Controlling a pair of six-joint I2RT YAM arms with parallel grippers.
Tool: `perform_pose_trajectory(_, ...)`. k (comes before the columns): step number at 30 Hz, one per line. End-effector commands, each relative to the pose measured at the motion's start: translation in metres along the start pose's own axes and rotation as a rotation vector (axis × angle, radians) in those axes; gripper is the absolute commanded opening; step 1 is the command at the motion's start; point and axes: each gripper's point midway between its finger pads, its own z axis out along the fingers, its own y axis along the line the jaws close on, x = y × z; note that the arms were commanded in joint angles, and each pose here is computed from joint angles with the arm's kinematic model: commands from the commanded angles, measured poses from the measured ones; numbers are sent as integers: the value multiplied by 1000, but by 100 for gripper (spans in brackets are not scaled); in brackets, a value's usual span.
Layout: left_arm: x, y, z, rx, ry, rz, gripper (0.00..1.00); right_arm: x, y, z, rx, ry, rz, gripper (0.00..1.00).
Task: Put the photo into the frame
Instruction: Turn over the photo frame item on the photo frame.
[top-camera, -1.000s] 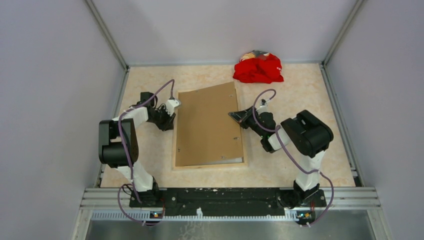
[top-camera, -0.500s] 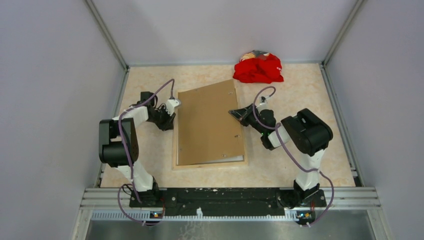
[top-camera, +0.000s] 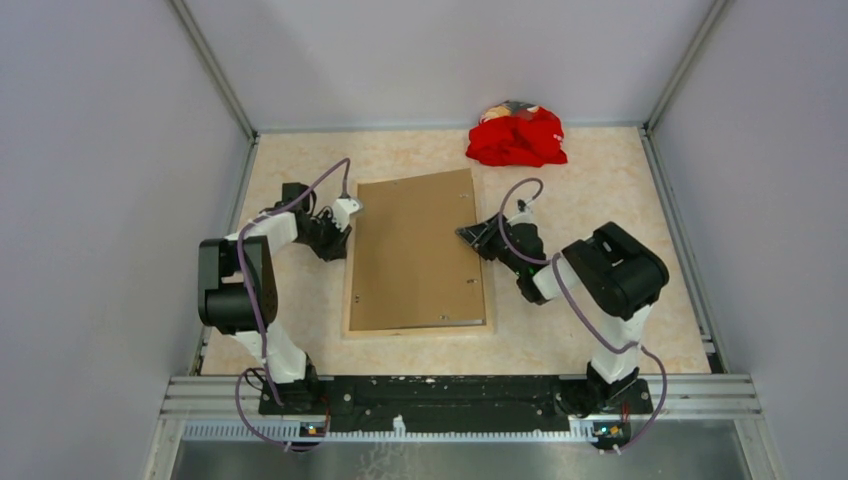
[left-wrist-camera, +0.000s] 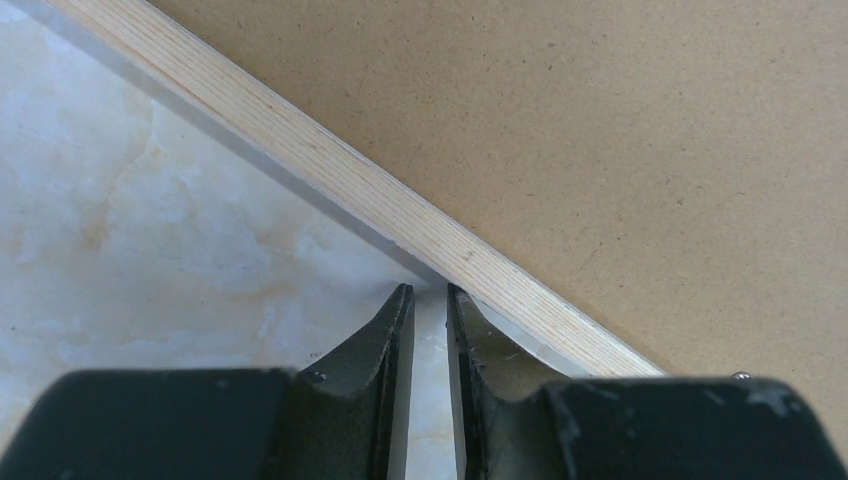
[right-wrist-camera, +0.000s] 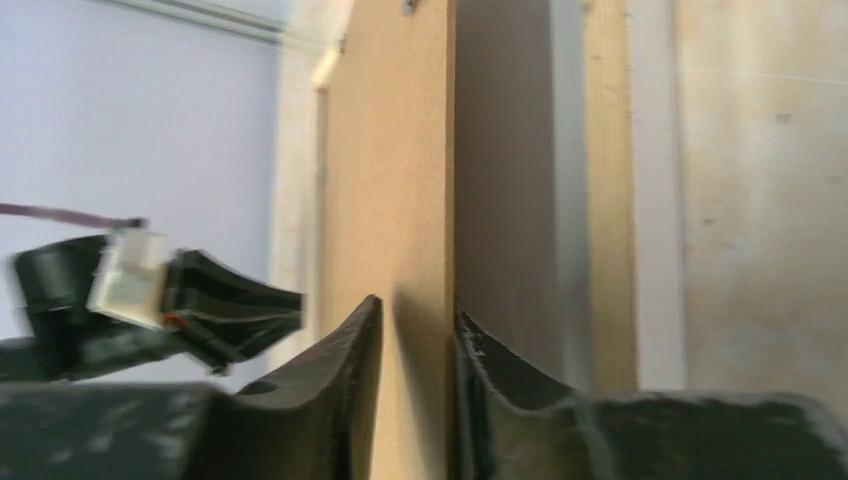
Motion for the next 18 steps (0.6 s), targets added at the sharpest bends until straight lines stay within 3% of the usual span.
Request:
perform_pose_trajectory(1,-7,-23,7,96,-18,-9,25,4,9,6,93,59,-214,34)
perform_pose_trajectory(9,-10,-21,6,92,-22,-15,24,17,3,11,424,275,-566,68)
perform_pose_trajectory(18,-10,-21,6,90,-21,-14,24,24,-1,-1,582,377,-737,89)
